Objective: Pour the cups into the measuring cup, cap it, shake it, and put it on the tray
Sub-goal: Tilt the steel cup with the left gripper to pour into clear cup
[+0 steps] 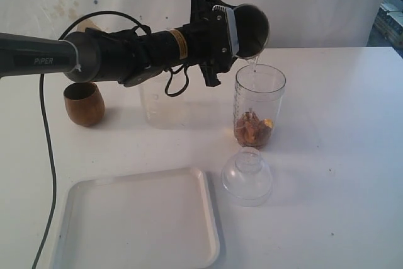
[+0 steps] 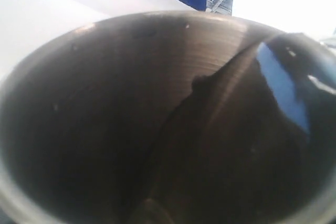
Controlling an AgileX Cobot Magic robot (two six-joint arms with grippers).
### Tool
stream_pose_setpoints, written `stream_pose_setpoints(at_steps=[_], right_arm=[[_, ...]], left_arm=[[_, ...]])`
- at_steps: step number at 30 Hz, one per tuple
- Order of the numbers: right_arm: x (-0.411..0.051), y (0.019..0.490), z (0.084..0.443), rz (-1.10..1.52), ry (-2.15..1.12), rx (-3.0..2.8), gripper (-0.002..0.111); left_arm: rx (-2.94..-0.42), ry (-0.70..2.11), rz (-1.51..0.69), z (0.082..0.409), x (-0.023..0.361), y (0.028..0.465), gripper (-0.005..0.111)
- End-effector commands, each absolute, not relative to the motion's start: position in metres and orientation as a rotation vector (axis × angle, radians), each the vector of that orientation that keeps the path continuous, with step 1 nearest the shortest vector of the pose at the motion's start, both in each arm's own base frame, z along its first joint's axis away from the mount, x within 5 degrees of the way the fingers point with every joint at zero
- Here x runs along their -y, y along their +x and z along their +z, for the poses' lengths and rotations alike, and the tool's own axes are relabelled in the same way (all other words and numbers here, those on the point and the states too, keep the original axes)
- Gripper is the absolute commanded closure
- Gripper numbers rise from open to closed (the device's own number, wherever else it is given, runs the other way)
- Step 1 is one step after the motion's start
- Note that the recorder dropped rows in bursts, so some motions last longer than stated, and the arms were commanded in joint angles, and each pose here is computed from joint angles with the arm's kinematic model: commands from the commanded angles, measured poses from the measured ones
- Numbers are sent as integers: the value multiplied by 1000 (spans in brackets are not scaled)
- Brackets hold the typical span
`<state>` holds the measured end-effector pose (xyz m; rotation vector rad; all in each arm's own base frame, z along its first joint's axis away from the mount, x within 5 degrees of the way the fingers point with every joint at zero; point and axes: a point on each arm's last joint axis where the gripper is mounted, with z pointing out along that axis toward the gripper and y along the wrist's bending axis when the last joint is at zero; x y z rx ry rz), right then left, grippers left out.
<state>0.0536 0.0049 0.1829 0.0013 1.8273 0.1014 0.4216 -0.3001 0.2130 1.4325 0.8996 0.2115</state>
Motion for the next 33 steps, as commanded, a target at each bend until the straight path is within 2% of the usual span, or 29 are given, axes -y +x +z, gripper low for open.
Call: stream_pose_setpoints(at_steps=[1,33], right_arm=[[-5,54,183,97,4,-1819,106],[-5,54,183,97,4,-1819,106]], left_arm=[[-841,1374,217,234,303,420,107],[-727,1445,346,234,303,420,107]])
